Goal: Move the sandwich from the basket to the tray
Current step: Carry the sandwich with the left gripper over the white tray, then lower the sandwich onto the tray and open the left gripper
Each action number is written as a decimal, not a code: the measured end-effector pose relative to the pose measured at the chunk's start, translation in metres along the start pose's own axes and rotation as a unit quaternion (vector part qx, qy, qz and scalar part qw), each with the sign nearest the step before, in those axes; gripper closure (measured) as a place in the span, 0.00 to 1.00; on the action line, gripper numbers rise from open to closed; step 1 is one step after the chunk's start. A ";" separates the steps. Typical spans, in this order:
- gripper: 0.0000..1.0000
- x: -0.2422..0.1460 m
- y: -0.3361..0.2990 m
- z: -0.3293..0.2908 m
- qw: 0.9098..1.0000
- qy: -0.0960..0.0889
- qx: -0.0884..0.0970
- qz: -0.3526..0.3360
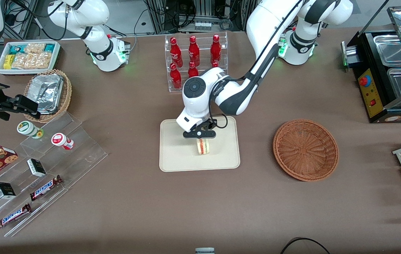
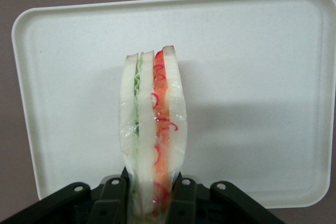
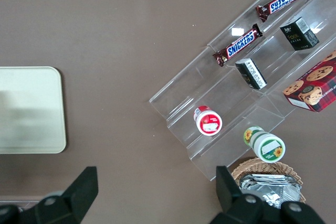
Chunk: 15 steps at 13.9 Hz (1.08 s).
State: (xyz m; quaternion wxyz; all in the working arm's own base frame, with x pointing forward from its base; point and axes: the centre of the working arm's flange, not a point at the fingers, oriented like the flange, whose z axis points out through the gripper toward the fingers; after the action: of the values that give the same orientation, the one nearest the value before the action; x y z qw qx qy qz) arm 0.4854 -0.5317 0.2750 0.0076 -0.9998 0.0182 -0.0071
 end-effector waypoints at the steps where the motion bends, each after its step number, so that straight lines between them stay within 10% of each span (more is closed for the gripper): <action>1: 0.73 0.000 0.000 0.008 1.000 -0.002 0.001 0.005; 10: 0.69 -0.010 0.010 0.043 1.000 -0.010 0.004 0.019; 15: 0.22 -0.007 0.012 0.038 1.000 -0.002 -0.004 0.019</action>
State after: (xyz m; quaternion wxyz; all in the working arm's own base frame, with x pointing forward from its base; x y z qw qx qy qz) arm 0.4787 -0.5432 0.2372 0.0039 -0.9993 0.0369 -0.0044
